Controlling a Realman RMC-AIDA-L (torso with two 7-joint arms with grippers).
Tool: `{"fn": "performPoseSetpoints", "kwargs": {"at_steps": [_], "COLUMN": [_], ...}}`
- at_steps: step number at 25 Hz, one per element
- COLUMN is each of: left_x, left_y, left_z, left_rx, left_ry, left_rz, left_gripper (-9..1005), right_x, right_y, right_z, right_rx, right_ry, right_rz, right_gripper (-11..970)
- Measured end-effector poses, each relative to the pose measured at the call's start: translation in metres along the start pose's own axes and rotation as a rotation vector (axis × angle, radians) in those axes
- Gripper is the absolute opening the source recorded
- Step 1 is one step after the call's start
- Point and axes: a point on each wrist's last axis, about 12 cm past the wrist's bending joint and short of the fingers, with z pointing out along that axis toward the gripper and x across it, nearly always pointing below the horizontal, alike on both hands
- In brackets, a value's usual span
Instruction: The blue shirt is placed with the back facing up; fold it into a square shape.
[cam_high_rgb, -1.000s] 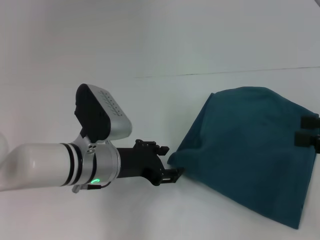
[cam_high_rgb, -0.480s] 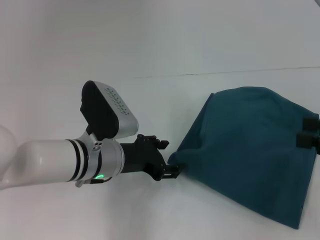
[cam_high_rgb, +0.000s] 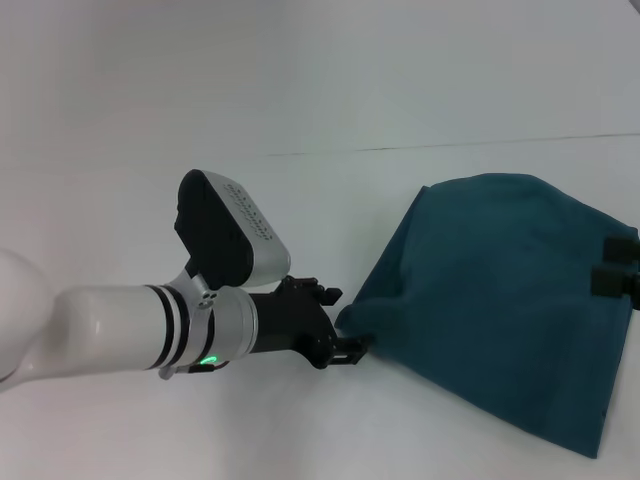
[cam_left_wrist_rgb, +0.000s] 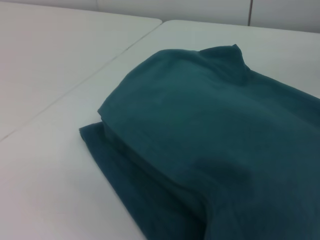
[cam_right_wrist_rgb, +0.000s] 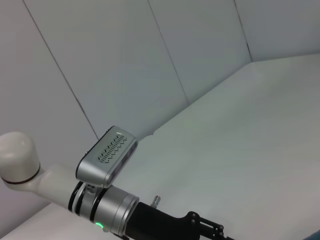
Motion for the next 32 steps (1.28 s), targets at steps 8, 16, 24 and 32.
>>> {"fn": "performPoseSetpoints", "kwargs": {"at_steps": [8,16,24,32], "left_x": [-0.0002,-0.0024,-0.0017,-0.0015], "left_y": [-0.0039,-0.0051,-0.0045,-0.0098], "left_z": [0.0025,0.0033,0.0037,0.0064], "left_rx": [0.009,0.014,0.004,0.021], "left_ry": [0.006,0.0,0.001,0.008], "left_rz": [0.014,0.015,0.016,0.04], "left_gripper": [709,708,673,442], "right_x": [0.0017,0.0021,0.0031,0.0048], "right_y": [-0.0008,-0.0009,-0.0015,-0.0014], "right_z": [-0.0015,-0.0023,-0.0058,-0.01], "right_rx": [0.005,0.007,0.019,0.029], "right_ry": [-0.007,-0.008,-0.021,-0.032], "right_rz": [0.009,0.009,0.014,0.021], "right_gripper": [709,704,704,704]}}
